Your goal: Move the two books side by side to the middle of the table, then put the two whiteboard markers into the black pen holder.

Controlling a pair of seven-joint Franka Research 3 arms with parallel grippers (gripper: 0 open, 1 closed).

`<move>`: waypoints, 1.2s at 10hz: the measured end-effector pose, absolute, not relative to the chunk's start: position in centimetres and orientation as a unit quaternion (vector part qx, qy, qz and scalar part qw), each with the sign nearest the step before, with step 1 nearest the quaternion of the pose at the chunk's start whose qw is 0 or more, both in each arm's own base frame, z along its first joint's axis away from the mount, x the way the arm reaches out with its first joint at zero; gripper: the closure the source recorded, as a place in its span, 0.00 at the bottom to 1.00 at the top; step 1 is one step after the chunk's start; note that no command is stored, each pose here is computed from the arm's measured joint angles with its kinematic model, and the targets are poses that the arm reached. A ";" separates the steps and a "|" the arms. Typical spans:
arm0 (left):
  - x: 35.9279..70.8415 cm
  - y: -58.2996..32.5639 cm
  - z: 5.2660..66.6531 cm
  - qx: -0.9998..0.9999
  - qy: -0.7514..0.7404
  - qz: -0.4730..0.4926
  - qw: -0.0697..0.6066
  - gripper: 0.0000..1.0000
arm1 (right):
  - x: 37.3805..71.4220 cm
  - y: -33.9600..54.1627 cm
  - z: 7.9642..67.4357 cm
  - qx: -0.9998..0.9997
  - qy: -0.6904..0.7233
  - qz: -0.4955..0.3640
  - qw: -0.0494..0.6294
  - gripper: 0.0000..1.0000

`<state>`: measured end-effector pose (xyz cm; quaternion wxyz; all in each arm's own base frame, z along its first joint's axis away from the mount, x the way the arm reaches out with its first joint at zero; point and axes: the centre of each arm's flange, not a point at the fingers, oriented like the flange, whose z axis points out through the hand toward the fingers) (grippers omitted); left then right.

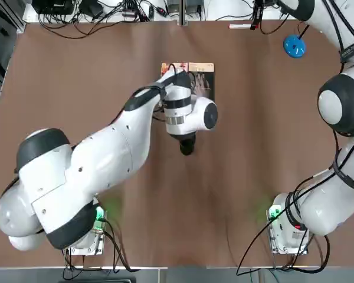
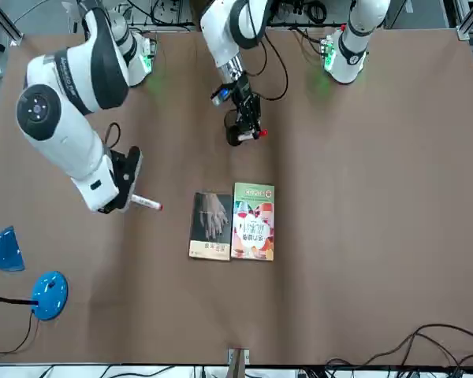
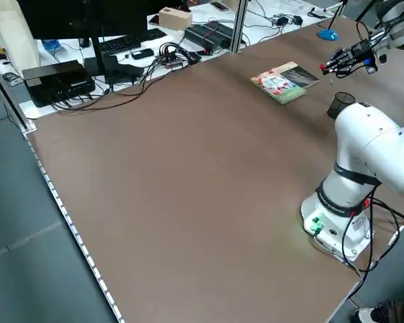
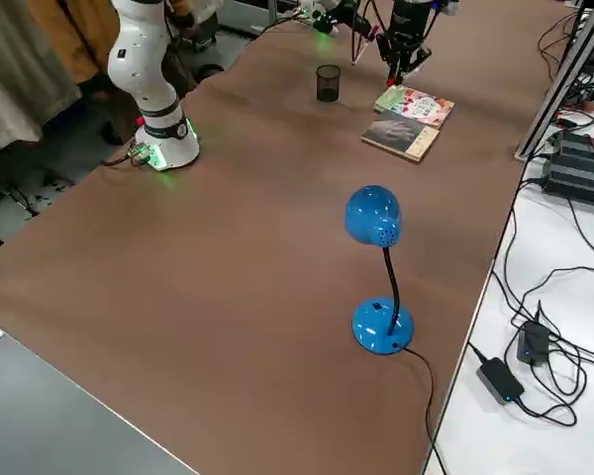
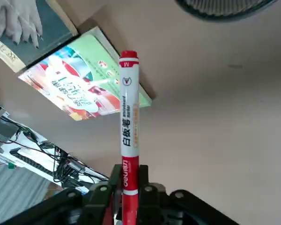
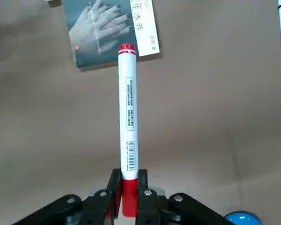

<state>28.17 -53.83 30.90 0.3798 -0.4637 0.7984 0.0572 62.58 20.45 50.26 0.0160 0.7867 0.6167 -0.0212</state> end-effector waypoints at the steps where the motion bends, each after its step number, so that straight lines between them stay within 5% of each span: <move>1: 27.5 -54.2 30.7 -0.459 0.802 0.057 0.379 0.83 | 62.8 20.6 49.7 0.789 0.614 -0.023 0.017 0.83; 12: 21.0 -56.7 28.1 -0.418 0.819 0.094 0.382 0.83 | 62.5 21.9 49.3 0.797 0.603 -0.024 0.018 0.83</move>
